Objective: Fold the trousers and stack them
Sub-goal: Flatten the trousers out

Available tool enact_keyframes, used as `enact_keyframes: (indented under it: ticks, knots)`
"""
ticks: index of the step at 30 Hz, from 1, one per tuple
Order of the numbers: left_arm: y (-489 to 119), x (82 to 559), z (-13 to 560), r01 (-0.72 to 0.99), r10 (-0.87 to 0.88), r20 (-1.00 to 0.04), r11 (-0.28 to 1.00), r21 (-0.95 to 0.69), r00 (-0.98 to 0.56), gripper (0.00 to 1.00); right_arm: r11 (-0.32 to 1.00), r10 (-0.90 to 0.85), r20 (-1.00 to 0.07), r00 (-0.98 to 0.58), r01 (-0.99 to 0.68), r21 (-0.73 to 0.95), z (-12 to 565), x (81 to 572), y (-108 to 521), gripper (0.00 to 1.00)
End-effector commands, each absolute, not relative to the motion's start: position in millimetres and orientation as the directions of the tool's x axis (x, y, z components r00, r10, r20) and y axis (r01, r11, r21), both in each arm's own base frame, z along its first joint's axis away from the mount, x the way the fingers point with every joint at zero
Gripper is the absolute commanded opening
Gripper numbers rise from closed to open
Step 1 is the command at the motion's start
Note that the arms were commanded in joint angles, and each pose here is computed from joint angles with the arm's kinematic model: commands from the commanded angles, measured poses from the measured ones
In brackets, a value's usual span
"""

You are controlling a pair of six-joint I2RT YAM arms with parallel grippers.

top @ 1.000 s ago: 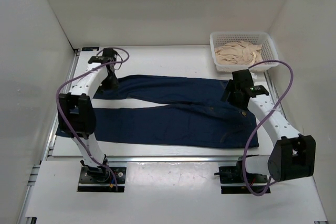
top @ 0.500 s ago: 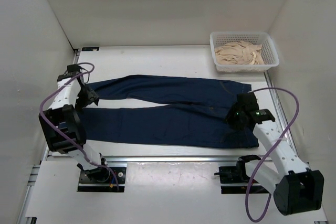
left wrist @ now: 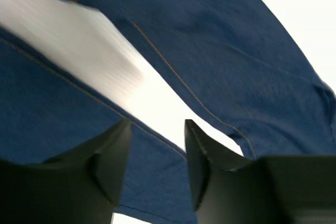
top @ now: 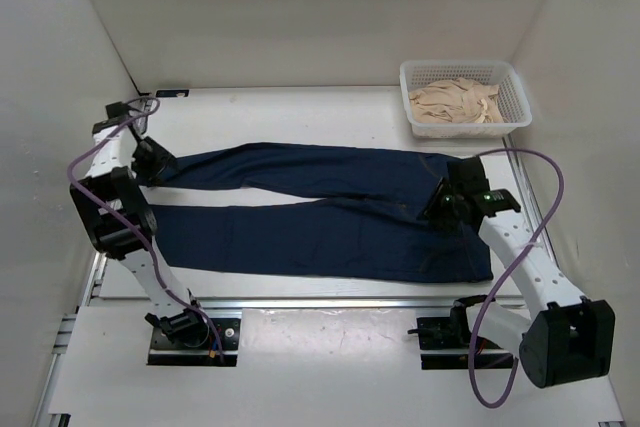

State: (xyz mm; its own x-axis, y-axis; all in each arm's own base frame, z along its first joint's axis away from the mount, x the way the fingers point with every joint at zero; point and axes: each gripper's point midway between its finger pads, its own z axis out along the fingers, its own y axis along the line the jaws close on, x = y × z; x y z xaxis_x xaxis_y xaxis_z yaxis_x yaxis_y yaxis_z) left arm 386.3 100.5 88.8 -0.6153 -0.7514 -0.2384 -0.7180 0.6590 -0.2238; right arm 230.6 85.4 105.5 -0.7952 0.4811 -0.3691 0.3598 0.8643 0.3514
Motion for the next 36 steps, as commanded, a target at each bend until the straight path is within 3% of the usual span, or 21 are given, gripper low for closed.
enact_keyframes:
  ticks: [1, 7, 12, 15, 19, 22, 27, 31, 32, 36]
  knots:
    - [115.1, 389.8, 90.1, -0.727, -0.814, -0.132, 0.568, -0.385, -0.566, 0.58, 0.899, 0.419, -0.489, -0.765, 0.274, 0.340, 133.3, 260.3, 84.0, 0.41]
    - [129.7, 390.8, 76.0, -0.729, -0.836, -0.067, 0.512, -0.453, -0.545, 0.59, 0.920, 0.373, -0.489, -0.788, 0.244, 0.307, 125.5, 267.2, 86.0, 0.41]
    - [145.3, 390.8, 73.2, -0.742, -0.844, -0.086, 0.509, -0.436, -0.529, 0.79, 0.927, 0.353, -0.476, -0.806, 0.232, 0.295, 122.2, 266.8, 87.0, 0.41]
    - [158.0, 393.6, 65.0, -0.757, -0.843, -0.114, 0.524, -0.390, -0.525, 0.80, 0.930, 0.341, -0.470, -0.814, 0.221, 0.293, 122.6, 266.7, 88.2, 0.41]
    - [177.6, 396.8, 50.6, -0.787, -0.852, -0.135, 0.521, -0.332, -0.507, 0.73, 0.938, 0.322, -0.468, -0.823, 0.208, 0.279, 120.7, 269.2, 88.1, 0.41]
    - [182.1, 403.5, 44.0, -0.808, -0.870, -0.123, 0.490, -0.326, -0.478, 0.60, 0.942, 0.311, -0.475, -0.823, 0.202, 0.267, 121.3, 271.7, 86.6, 0.41]
    - [189.1, 414.8, 35.6, -0.820, -0.877, -0.139, 0.480, -0.311, -0.461, 0.59, 0.943, 0.311, -0.479, -0.821, 0.206, 0.260, 122.0, 274.4, 85.6, 0.41]
    - [188.8, 423.6, 43.2, -0.818, -0.880, -0.155, 0.475, -0.325, -0.449, 0.40, 0.941, 0.317, -0.459, -0.830, 0.214, 0.263, 118.0, 269.8, 86.5, 0.41]
    - [191.8, 425.6, 45.8, -0.818, -0.879, -0.168, 0.476, -0.323, -0.446, 0.28, 0.938, 0.326, -0.457, -0.828, 0.222, 0.267, 118.1, 269.9, 86.8, 0.40]
    - [195.4, 431.6, 46.2, -0.815, -0.878, -0.177, 0.478, -0.328, -0.444, 0.10, 0.938, 0.325, -0.450, -0.832, 0.224, 0.263, 114.8, 267.7, 86.3, 0.40]
